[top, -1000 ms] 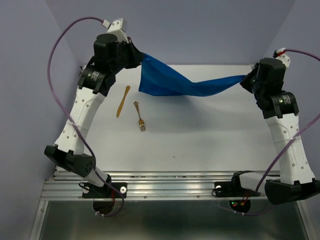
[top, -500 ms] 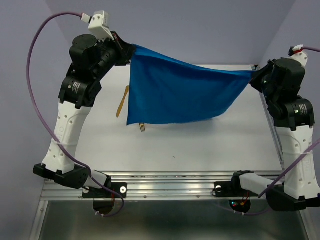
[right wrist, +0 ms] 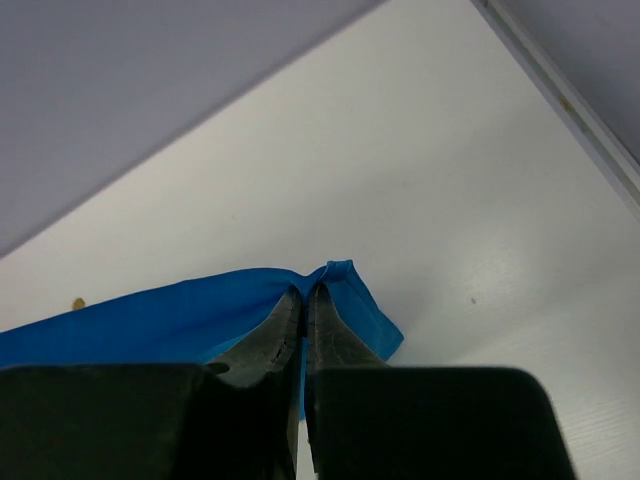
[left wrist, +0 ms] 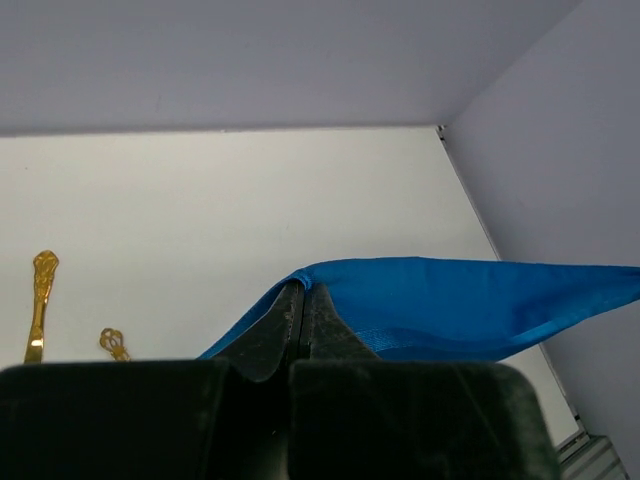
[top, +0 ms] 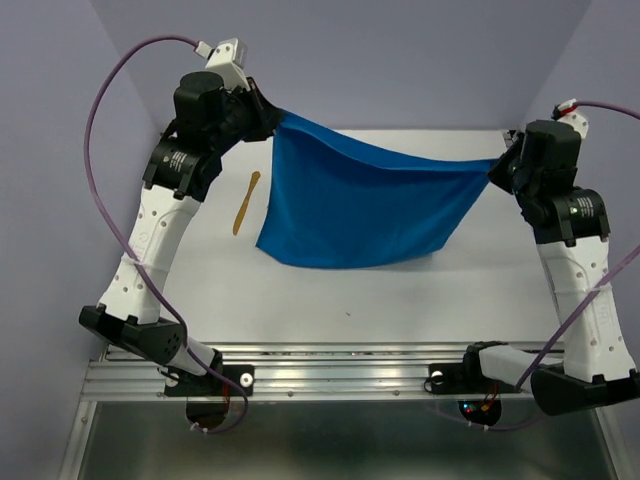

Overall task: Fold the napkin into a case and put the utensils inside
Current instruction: Flatten out the crumpled napkin at the center of the board.

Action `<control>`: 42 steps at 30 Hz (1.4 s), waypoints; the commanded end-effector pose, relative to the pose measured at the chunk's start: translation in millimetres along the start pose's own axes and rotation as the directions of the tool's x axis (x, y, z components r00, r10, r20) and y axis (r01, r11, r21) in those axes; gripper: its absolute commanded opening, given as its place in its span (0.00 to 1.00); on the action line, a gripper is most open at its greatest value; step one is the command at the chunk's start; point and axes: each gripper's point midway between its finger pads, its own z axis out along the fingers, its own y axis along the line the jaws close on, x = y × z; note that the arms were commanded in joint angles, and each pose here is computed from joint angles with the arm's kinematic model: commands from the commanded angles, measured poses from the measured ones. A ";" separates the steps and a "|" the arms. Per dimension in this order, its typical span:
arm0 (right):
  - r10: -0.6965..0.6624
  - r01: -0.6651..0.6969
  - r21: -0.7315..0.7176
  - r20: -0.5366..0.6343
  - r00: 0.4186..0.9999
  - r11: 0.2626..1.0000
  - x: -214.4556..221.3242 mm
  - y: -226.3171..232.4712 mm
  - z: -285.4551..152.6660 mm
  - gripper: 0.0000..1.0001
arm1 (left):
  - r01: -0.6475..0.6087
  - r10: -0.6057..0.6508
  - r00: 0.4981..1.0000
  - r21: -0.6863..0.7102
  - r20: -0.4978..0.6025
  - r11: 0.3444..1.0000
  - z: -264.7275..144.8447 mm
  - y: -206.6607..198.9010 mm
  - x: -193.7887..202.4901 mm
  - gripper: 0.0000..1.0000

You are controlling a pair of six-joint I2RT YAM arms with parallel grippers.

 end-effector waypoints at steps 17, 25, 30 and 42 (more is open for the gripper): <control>0.291 -0.064 -0.398 0.543 0.788 0.915 -175.9 12.3 -209.5 0.01 | -0.089 -0.051 0.907 0.309 0.417 0.947 -171.5 -95.1 -116.8 0.00; 0.282 -0.116 -0.298 0.608 0.742 0.947 -179.4 -20.0 -218.7 0.01 | -0.091 -0.053 0.912 0.327 0.408 0.941 -180.7 -97.6 -111.1 0.00; 0.161 -0.092 -0.149 0.562 0.811 0.985 -156.3 -21.2 -160.9 0.01 | -0.022 -0.060 0.960 0.288 0.272 0.957 -123.0 -76.3 -73.5 0.00; -0.159 0.113 0.168 0.295 0.942 0.979 -49.8 -16.4 35.2 0.01 | 0.096 -0.091 0.989 0.044 -0.112 0.994 49.3 25.5 75.9 0.00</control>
